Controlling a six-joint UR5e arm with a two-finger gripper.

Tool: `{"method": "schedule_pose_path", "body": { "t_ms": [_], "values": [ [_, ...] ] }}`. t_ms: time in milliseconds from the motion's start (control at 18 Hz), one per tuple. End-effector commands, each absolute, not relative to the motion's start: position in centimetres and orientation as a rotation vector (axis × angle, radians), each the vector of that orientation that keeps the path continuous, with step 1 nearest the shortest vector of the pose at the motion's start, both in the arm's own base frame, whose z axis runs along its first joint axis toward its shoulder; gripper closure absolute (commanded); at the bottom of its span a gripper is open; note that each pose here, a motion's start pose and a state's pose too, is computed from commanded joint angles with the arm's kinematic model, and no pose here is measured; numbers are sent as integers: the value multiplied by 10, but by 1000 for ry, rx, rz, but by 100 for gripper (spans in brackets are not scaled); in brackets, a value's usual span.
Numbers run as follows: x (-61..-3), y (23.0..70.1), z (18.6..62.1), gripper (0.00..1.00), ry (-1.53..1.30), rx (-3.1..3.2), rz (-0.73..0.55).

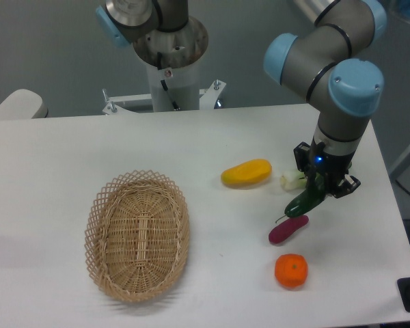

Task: Pick up the cucumber from the basket
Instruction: 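Lift the cucumber out of the basket and carry it beside the sweet potato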

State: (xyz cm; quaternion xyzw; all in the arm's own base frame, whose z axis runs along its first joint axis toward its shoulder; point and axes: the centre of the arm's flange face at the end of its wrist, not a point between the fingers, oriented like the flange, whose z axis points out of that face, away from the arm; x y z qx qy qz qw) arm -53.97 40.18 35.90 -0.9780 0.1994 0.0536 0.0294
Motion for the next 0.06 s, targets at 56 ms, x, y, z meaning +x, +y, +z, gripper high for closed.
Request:
{"method": "schedule_pose_path", "body": {
  "t_ms": [56],
  "values": [
    [-541,401,360,82,613,-3016,168]
  ]
}}
